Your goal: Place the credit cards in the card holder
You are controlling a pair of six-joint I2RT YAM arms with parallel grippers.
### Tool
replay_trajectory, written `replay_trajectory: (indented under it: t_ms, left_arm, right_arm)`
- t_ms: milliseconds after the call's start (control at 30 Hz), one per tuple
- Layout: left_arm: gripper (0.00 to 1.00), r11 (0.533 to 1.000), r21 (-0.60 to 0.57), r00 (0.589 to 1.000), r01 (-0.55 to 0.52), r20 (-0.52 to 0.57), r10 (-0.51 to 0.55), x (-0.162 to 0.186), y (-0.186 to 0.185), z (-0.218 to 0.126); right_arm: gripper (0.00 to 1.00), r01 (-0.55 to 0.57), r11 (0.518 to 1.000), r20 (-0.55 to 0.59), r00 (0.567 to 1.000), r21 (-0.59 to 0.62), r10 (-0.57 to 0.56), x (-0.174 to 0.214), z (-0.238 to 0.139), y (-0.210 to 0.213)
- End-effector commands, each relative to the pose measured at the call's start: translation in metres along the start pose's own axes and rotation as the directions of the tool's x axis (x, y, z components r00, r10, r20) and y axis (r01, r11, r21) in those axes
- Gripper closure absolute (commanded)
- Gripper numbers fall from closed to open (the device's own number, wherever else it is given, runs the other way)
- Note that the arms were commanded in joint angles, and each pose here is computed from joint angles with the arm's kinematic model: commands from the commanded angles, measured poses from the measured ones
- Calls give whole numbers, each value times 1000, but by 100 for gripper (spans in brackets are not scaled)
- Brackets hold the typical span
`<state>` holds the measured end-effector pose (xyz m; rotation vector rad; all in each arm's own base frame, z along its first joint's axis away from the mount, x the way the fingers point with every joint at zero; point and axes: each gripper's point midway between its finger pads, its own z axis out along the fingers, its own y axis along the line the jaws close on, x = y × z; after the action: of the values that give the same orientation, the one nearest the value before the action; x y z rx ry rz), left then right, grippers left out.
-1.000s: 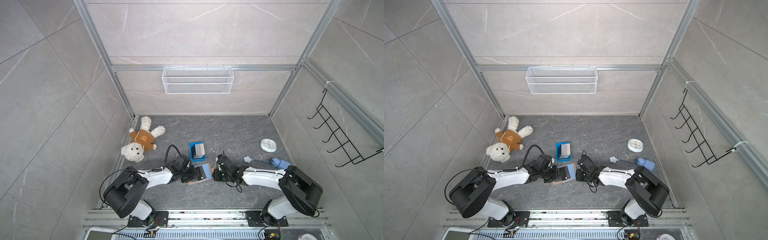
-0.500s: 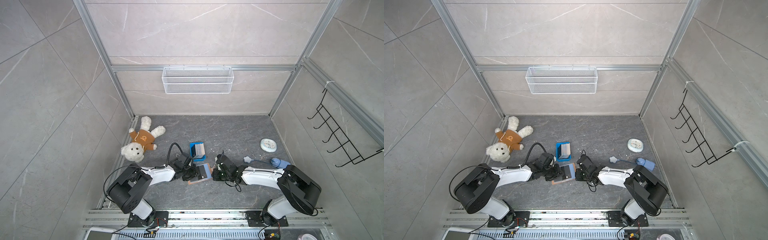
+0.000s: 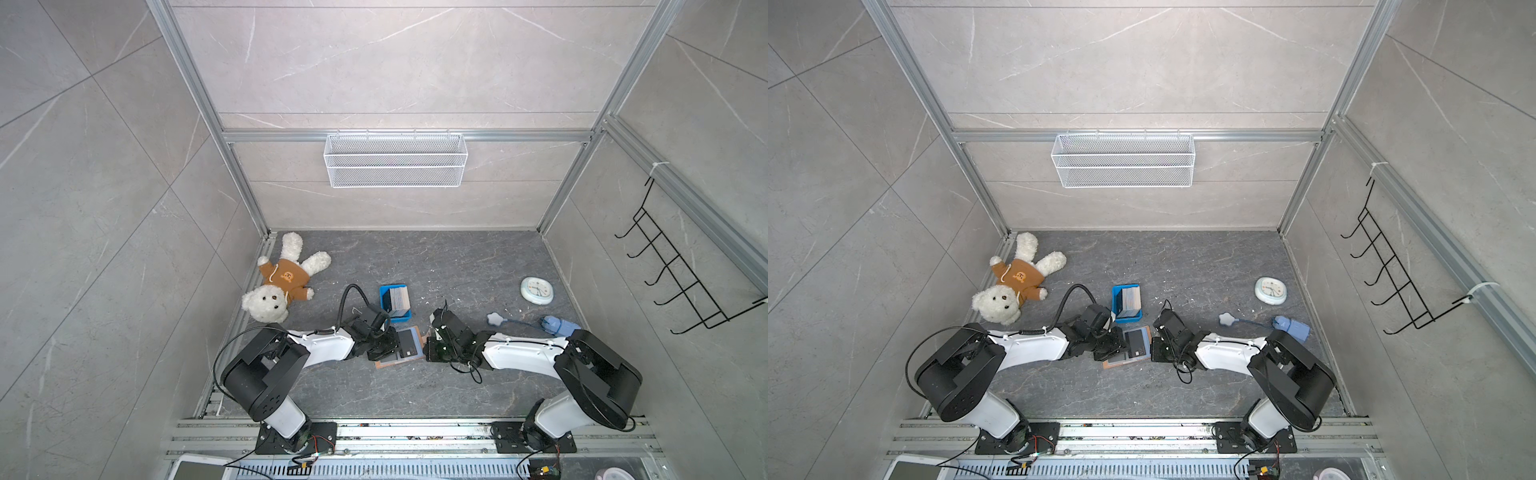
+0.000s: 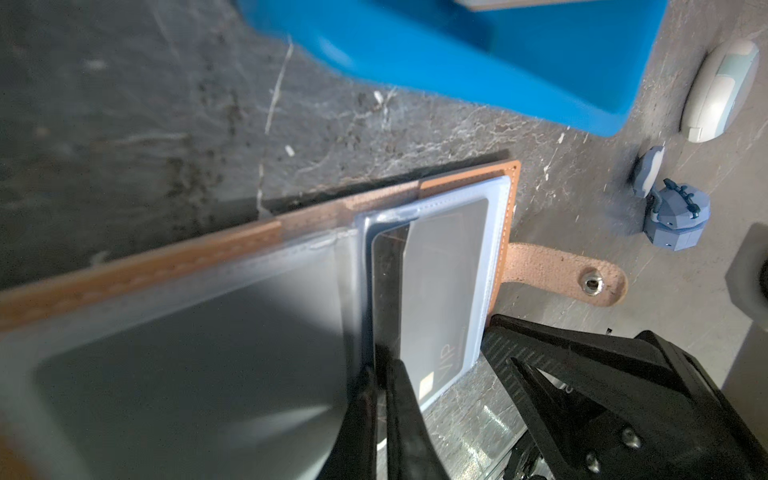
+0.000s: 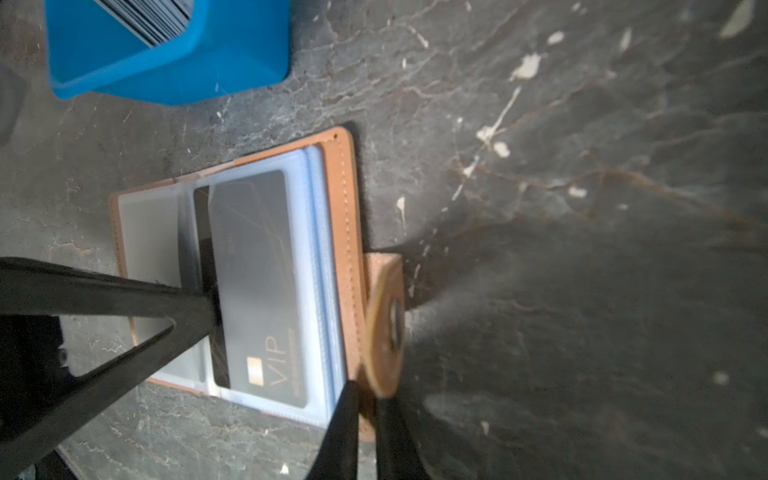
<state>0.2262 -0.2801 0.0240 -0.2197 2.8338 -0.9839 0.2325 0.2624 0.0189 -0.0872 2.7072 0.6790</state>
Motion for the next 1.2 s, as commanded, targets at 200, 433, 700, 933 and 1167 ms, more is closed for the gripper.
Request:
replay_trajectory:
  t_ms: [200,433,700,933,1167]
  left_arm:
    - [97,998,-59,1000,-11,-13,10,4,13,7]
    - [98,996,-84,1000,-7,-27,5,10,21,11]
    - [99,995,-97,1000,3,-30,-5,13,27,12]
    - [100,995,-96,1000,7,-29,-9,13,27,12]
    - [100,997,-78,1000,5,-27,-7,13,23,13]
  right_arm:
    - [85,-22,1000,50,999,-6,22,-14,-21,6]
    - [77,-11,993,45,999,-115,16,-21,-24,28]
    - [74,-21,986,19,1000,-168,25,-20,-14,34]
    - [74,-29,986,-4,1000,-165,28,-17,-5,32]
    - [77,-15,975,-9,1000,-221,13,-16,-4,41]
